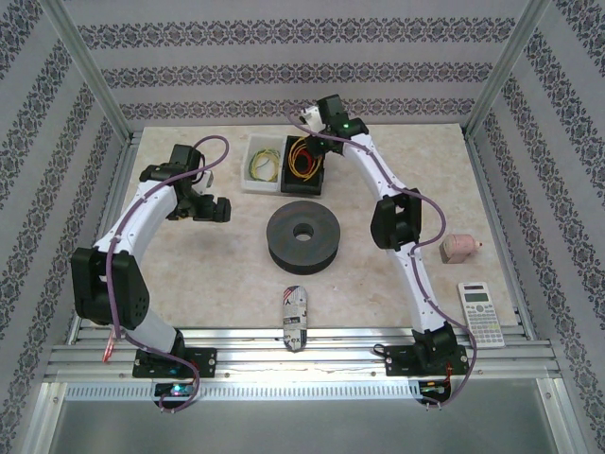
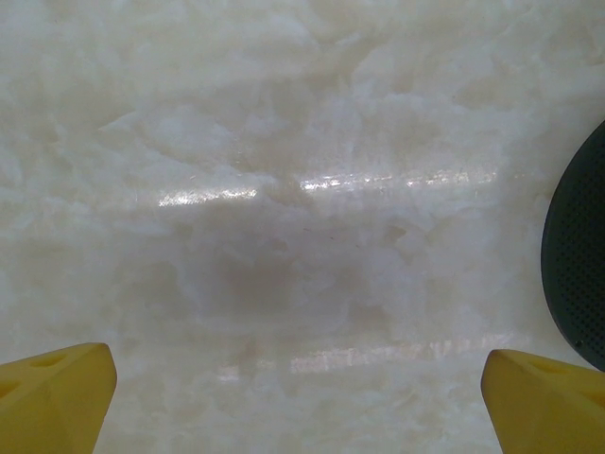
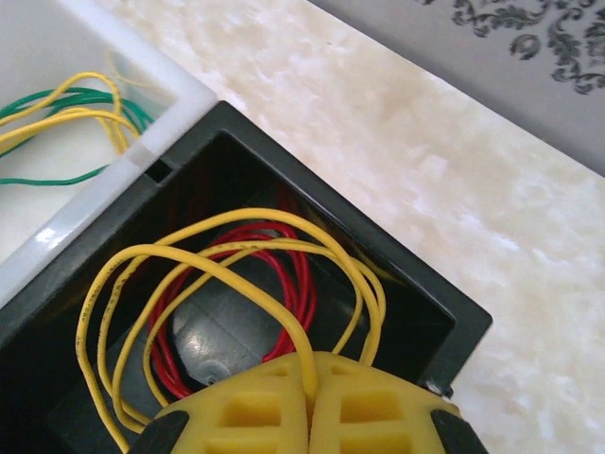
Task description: Wrap the cables
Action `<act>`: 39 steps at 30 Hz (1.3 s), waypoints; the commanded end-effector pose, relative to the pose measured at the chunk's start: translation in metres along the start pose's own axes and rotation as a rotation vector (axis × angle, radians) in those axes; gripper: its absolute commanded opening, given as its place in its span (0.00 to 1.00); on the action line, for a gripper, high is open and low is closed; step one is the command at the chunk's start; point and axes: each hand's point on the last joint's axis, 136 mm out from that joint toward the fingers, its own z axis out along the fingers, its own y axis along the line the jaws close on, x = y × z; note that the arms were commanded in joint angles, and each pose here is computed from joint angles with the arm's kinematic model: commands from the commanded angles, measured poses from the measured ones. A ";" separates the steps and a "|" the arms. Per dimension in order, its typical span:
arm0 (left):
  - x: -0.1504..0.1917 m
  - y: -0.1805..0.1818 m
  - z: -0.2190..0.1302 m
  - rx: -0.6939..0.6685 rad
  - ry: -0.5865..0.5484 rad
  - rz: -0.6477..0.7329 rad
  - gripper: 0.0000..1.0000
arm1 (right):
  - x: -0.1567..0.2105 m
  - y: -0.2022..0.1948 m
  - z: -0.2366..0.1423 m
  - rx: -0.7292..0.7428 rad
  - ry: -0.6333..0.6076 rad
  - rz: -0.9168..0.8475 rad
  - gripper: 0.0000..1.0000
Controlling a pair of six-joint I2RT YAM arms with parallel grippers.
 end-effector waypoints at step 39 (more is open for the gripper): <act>-0.051 -0.079 -0.118 0.391 -0.389 0.065 1.00 | -0.032 0.167 -0.353 -1.077 -0.459 -0.118 0.00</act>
